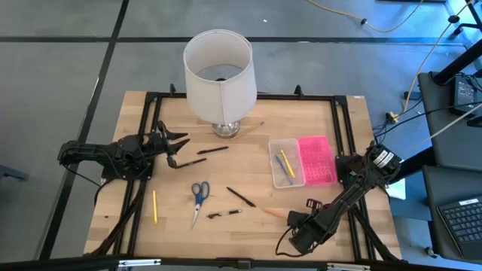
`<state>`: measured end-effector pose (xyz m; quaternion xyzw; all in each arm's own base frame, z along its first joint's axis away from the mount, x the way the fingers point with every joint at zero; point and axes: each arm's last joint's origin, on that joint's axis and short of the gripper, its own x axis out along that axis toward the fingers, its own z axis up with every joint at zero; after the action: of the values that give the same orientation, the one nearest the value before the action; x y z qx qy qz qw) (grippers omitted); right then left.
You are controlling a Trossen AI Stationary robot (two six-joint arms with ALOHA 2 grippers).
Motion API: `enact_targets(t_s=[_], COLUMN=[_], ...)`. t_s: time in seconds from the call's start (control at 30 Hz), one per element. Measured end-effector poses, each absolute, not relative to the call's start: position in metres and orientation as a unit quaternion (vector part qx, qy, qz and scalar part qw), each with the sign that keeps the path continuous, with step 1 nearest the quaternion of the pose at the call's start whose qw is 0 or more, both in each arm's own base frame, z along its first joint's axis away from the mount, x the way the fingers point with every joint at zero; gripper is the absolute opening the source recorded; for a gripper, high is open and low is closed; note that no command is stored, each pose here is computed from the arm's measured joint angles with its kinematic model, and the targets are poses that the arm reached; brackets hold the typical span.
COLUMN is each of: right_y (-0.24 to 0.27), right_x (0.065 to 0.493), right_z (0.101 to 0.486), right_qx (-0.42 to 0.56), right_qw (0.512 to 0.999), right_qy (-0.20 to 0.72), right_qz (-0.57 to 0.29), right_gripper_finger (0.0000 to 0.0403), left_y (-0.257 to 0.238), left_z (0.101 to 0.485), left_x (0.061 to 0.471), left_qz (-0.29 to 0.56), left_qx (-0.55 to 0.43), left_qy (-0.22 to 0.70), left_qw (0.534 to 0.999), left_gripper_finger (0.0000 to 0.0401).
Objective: Pick & place school supplies into a supply box
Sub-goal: Put the orange pencil into the supply box
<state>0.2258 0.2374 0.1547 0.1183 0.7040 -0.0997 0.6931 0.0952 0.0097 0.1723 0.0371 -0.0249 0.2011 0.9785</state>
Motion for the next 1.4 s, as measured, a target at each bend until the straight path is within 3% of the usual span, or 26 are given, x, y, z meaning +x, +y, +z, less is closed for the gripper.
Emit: enact_targets(t_s=[0.47, 0.77, 0.97, 1.2, 1.4], right_y=[0.232, 0.227, 0.214, 0.185, 0.15], right_x=[0.22, 0.21, 0.204, 0.213, 0.239], right_z=[0.156, 0.185, 0.201, 0.214, 0.215], right_qx=[0.103, 0.121, 0.168, 0.322, 0.35], right_qw=[0.67, 0.723, 0.743, 0.664, 0.608], right_qy=[0.726, 0.658, 0.585, 0.519, 0.567], right_qz=[-0.118, -0.174, -0.277, -0.432, -0.432], right_gripper_finger=[0.0013, 0.0014, 0.0014, 0.0016, 0.0017], left_y=[0.01, 0.01, 0.01, 0.01, 0.01], left_z=[0.172, 0.172, 0.172, 0.172, 0.172], left_x=[0.095, 0.095, 0.095, 0.095, 0.095], left_qz=[0.201, 0.201, 0.201, 0.201, 0.201], left_qx=[0.037, 0.037, 0.037, 0.037, 0.037], left_qy=[-0.025, -0.025, -0.025, -0.025, -0.025], left_qw=[0.979, 0.979, 0.979, 0.979, 0.979], left_gripper_finger=[0.0098, 0.0098, 0.0098, 0.0098, 0.0098])
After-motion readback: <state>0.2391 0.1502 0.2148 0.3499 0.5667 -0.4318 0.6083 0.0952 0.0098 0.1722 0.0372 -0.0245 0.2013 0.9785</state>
